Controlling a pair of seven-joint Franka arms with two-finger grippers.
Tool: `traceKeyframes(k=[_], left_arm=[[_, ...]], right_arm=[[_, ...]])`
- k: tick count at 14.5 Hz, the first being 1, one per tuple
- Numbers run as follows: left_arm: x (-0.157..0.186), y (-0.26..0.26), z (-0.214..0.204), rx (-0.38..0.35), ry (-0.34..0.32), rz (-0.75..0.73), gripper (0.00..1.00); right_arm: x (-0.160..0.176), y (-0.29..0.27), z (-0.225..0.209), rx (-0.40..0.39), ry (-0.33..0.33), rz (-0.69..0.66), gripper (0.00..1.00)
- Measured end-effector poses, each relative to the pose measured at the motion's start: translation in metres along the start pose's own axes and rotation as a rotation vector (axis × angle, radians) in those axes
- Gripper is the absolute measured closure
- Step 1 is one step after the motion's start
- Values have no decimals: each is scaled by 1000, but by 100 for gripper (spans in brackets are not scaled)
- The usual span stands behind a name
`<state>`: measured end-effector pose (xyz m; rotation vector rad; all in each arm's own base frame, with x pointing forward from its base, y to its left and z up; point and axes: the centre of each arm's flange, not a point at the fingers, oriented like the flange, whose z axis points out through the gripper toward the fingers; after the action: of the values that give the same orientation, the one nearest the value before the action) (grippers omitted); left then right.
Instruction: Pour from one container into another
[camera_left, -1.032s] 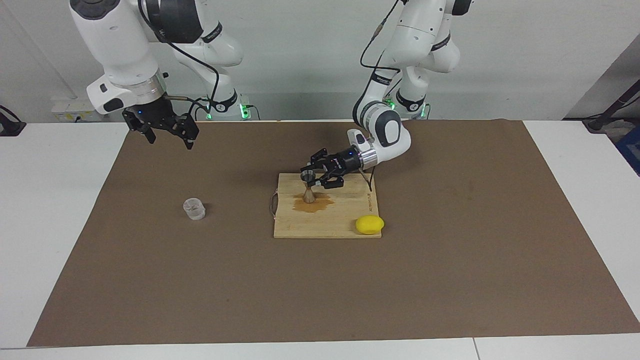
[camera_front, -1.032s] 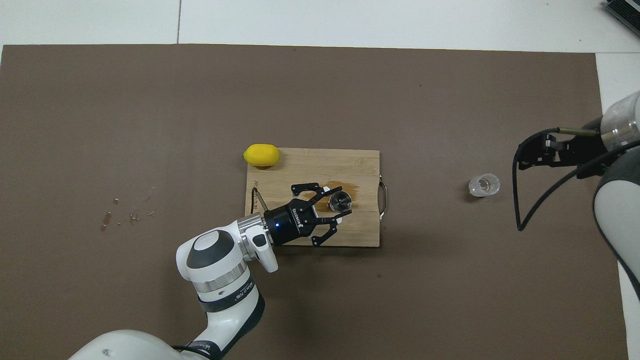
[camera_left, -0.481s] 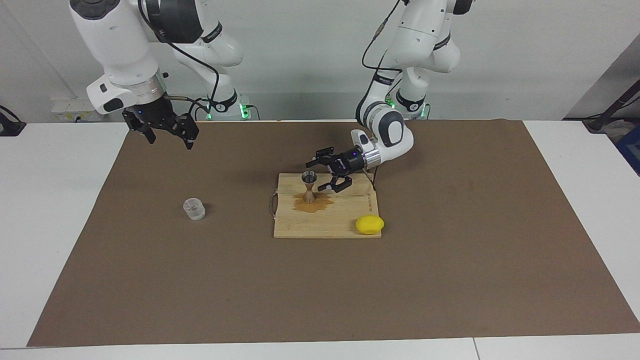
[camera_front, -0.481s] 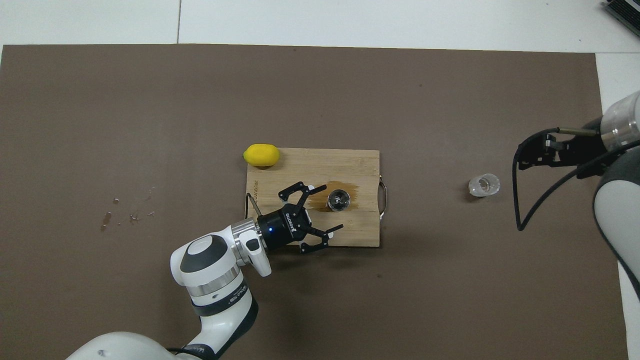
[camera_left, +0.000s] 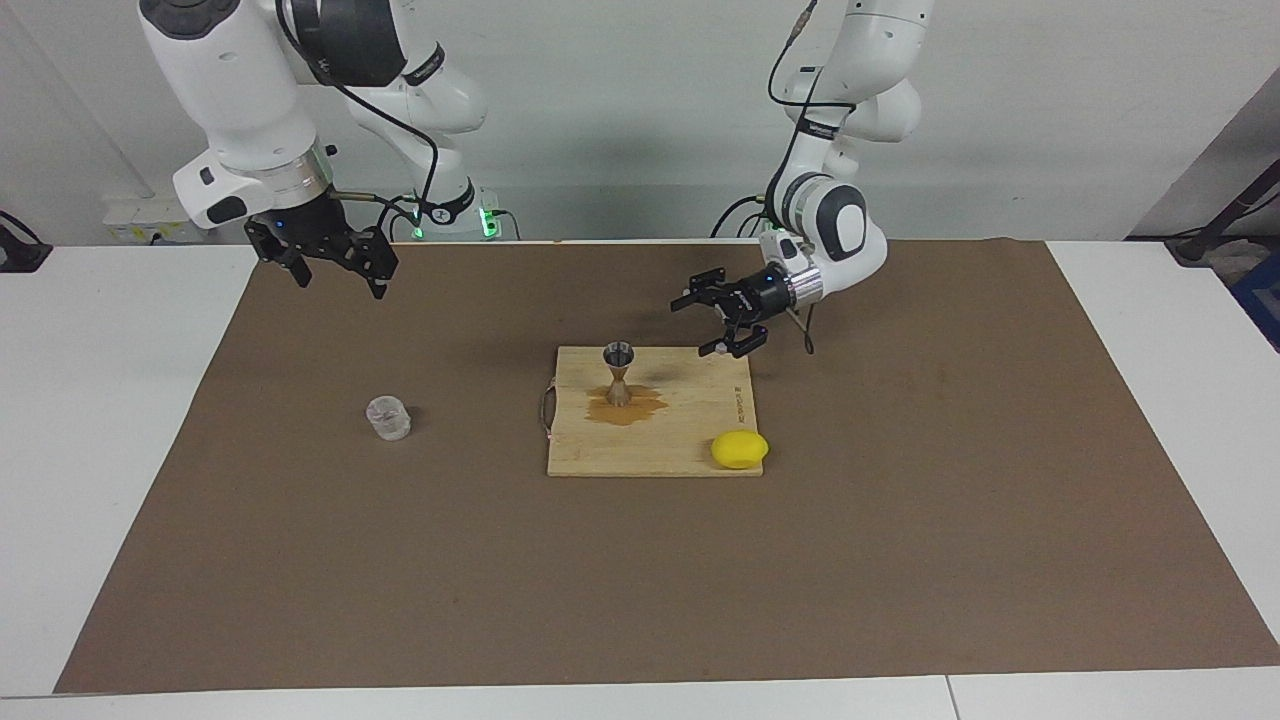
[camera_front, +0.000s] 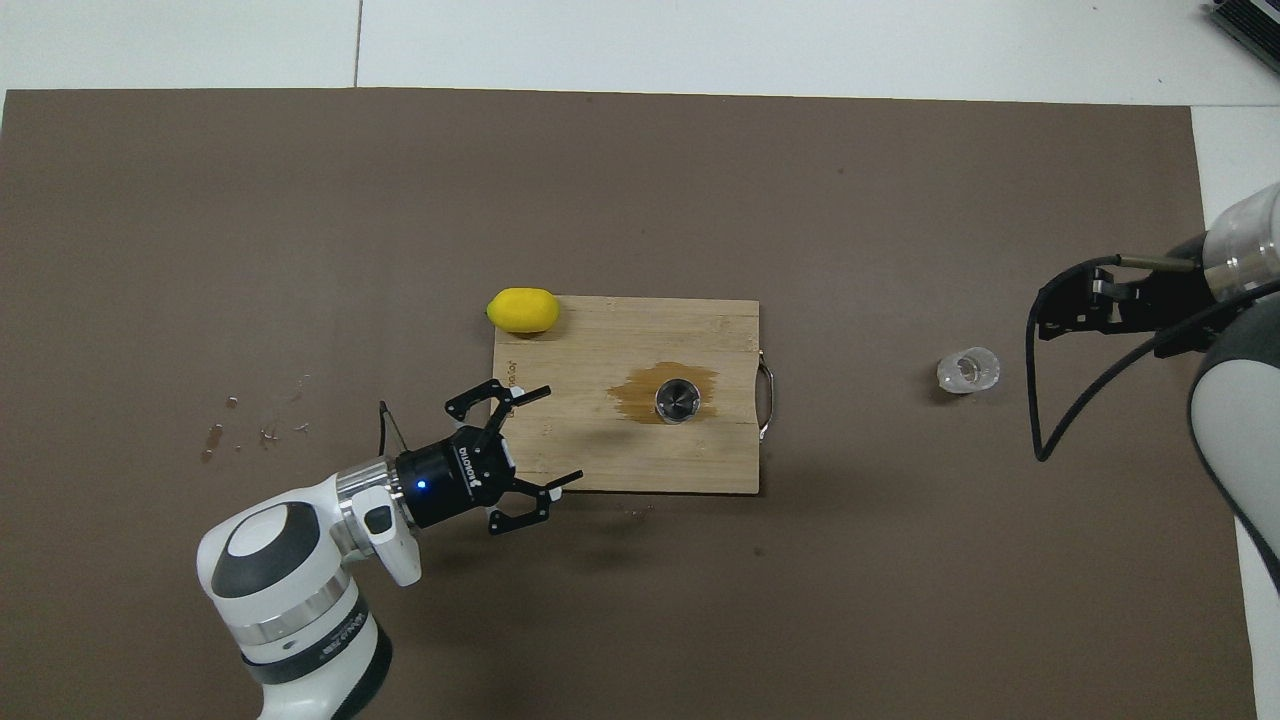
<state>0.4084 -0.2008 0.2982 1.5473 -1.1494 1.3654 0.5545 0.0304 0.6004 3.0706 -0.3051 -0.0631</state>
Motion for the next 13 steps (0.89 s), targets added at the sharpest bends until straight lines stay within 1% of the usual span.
traceKeyframes(k=[2, 4, 5, 6, 8, 11, 13], left_arm=[[3, -18, -31, -35, -40, 57, 0], [0, -35, -61, -92, -88, 92, 0], [0, -45, -79, -125, -102, 107, 0], [2, -57, -99, -158, -117, 118, 0], [9, -82, -144, -218, -169, 130, 0], [22, -110, -200, -296, -246, 135, 0], [29, -129, -229, -348, -317, 142, 0]], right_arm=[[4, 20, 0, 1, 0, 36, 0], [8, 37, 2, 12, -6, 78, 0], [9, 43, 5, 30, -11, 130, 1], [12, 50, 9, 55, -17, 203, 1], [18, 64, 22, 110, -41, 373, 0], [33, 83, 51, 163, -86, 585, 0], [44, 89, 84, 183, -148, 692, 0]])
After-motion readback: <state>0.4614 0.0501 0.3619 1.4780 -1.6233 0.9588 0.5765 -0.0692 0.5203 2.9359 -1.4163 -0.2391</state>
